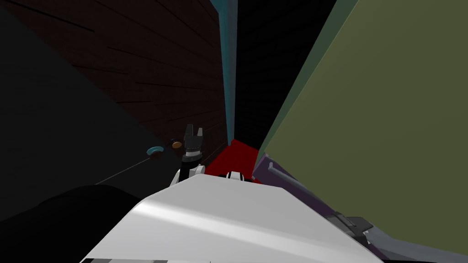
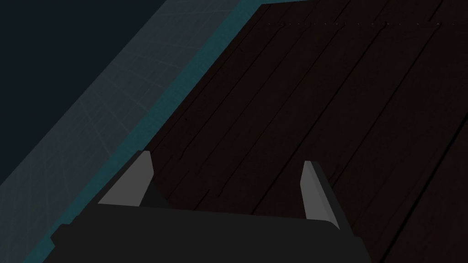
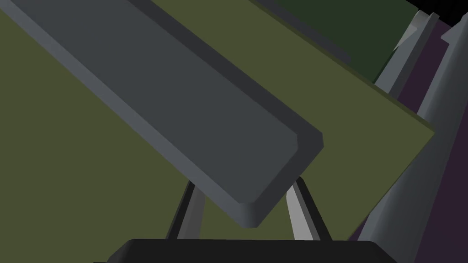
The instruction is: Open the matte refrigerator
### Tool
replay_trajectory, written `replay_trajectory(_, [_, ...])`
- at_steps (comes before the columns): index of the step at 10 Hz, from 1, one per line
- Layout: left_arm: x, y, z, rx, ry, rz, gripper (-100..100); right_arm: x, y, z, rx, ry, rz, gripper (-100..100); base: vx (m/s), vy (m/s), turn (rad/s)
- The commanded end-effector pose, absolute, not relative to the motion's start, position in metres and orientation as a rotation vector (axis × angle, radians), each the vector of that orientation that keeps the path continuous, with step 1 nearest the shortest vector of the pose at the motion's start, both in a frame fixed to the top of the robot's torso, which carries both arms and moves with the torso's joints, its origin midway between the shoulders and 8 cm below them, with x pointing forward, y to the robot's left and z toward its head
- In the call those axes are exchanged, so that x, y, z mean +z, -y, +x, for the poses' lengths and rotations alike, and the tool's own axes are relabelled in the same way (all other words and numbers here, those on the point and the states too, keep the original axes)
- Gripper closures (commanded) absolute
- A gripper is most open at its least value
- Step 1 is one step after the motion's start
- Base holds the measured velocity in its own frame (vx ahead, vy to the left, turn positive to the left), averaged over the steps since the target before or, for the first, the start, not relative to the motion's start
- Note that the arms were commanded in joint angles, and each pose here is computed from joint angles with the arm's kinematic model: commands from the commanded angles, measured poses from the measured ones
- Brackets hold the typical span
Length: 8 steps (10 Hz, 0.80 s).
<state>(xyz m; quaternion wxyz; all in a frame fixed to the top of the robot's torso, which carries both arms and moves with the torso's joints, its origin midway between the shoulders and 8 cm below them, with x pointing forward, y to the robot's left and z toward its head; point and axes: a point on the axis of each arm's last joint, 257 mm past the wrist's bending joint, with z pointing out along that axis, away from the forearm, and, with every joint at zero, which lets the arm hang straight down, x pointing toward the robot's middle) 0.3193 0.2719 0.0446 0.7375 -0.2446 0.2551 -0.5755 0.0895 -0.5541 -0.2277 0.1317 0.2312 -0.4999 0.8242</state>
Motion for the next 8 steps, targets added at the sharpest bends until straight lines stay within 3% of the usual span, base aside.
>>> replay_trajectory(1, [0.045, -0.272, 0.319, -1.263, -0.560, -0.537, 0, -0.225, 0.560, 0.063, 2.339, 1.444, 0.597, 100, 0.157, 0.191, -0.206])
replay_trajectory(8, [0.045, -0.272, 0.319, -1.264, -0.560, -0.537, 0, -0.219, 0.568, 0.000, 2.207, 1.419, 0.434, 100, 0.110, 0.201, -0.138])
